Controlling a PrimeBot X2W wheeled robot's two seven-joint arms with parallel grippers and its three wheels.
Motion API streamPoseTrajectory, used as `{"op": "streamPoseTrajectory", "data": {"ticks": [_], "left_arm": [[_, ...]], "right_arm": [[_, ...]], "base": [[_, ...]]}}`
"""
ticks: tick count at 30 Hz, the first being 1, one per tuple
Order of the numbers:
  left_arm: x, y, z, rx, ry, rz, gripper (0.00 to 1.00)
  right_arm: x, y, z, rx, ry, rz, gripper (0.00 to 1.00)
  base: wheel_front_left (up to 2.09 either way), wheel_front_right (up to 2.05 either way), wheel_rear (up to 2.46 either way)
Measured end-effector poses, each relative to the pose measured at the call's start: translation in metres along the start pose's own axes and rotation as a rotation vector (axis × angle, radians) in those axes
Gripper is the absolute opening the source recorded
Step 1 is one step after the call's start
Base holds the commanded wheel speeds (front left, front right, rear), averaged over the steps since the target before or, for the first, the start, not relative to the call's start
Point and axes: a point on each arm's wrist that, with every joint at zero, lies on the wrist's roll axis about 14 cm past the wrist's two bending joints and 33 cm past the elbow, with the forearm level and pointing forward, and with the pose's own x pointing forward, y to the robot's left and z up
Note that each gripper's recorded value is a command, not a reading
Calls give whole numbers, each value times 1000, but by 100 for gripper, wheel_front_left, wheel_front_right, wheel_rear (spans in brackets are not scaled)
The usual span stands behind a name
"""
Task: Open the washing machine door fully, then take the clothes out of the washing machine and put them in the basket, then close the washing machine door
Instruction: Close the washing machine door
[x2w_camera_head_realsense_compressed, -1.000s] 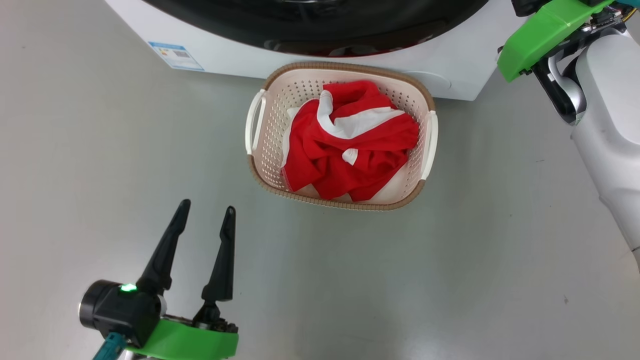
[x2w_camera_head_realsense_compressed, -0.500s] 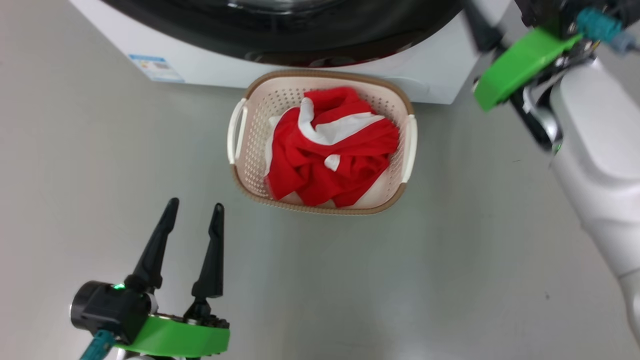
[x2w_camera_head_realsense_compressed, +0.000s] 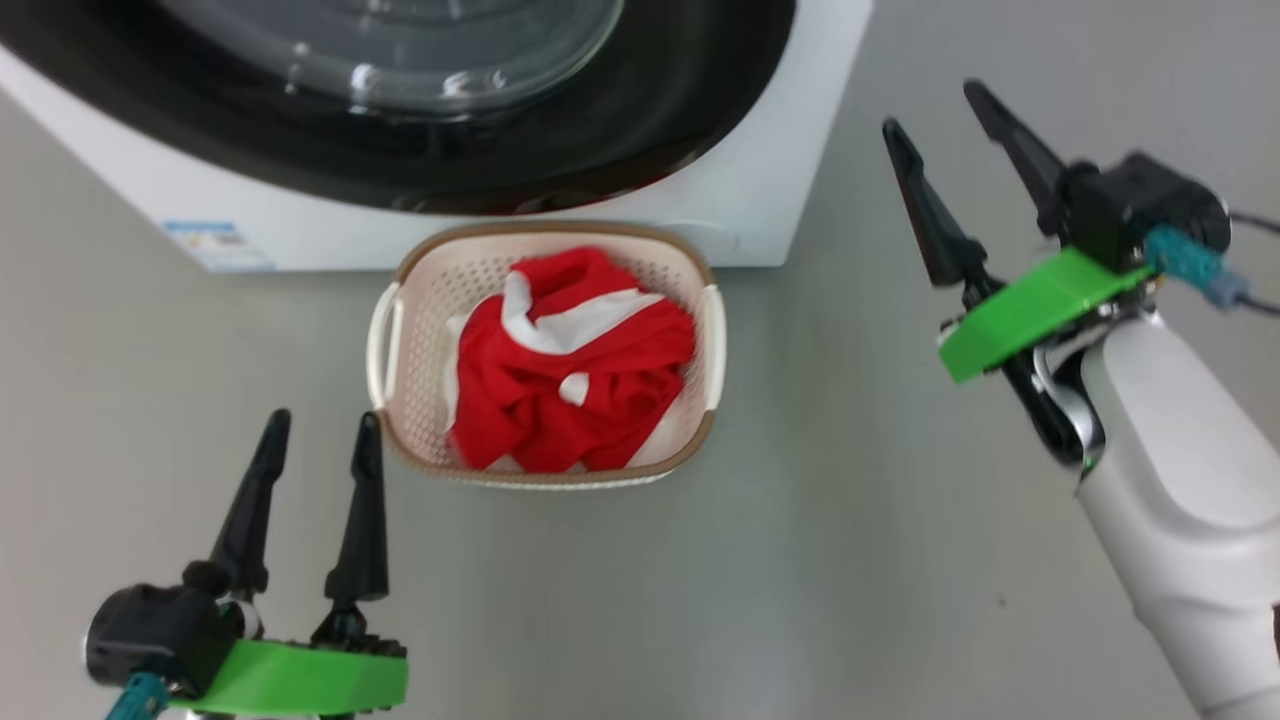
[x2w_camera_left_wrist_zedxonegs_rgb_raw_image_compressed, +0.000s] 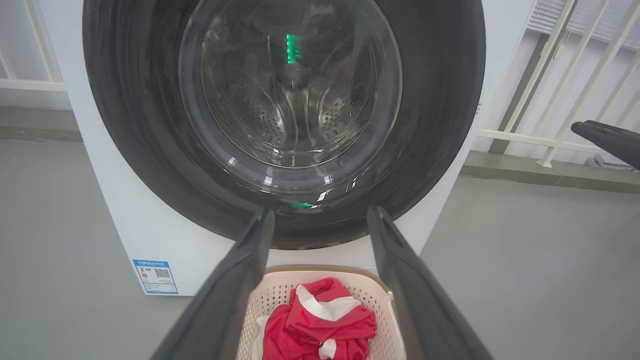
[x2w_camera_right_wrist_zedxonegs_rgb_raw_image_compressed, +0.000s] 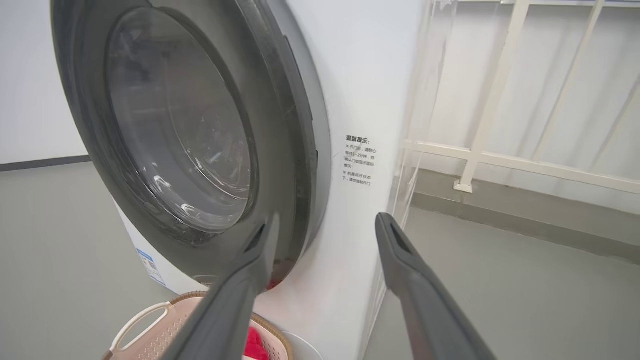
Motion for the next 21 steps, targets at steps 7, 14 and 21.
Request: {"op": "streamPoseTrajectory", "data": {"ticks": [7,14,21], "left_arm": [[-3,-11,3,-15,-7,-26,100],[-9,-28,10,-23,-21,-81,100],[-17,-38,24,17,-52,-120,100]], "right_arm": [[-52,-25,9,-3,-11,-108,100],[-99,-45,27,-6,-50,-214,100],[-139,-52,47,-39,-96,-273,100]], "base": [[0,0,0],[0,0,0],[0,0,0]]}}
